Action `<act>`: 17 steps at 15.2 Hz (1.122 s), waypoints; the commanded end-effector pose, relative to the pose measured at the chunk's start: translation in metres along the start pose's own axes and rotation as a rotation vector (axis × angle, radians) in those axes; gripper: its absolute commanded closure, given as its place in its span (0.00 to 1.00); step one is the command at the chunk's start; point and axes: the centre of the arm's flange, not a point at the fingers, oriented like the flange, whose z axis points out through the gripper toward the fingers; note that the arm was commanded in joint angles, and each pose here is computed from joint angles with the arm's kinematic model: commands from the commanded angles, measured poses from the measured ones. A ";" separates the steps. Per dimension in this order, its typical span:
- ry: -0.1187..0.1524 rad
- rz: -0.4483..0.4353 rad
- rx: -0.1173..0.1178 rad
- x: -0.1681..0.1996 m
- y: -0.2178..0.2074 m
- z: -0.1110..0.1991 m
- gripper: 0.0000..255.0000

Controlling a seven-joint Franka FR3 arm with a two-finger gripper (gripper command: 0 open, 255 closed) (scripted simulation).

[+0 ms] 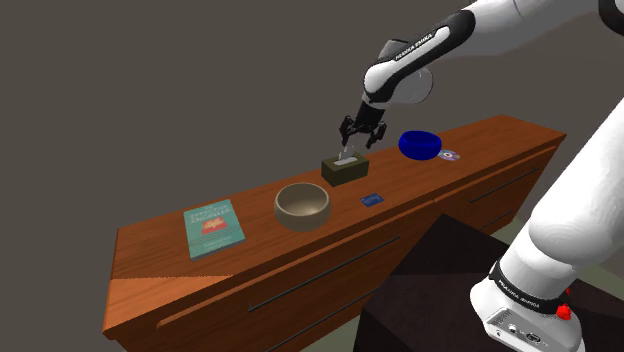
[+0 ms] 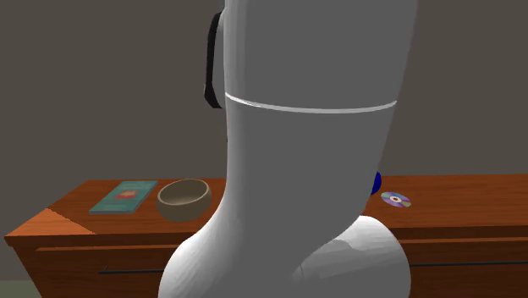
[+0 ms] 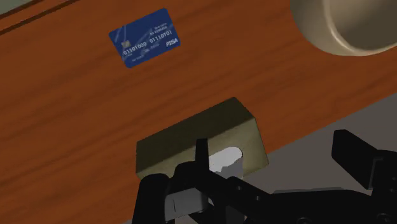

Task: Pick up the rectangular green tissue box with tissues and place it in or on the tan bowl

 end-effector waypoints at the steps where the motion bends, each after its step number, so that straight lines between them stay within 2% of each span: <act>1: 0.021 0.056 0.023 0.015 0.006 0.021 0.00; 7: 0.074 0.217 0.092 0.065 0.026 0.073 0.00; 8: 0.079 0.230 0.097 0.070 0.028 0.077 0.00; 17: 0.079 0.230 0.097 0.073 0.024 0.117 0.00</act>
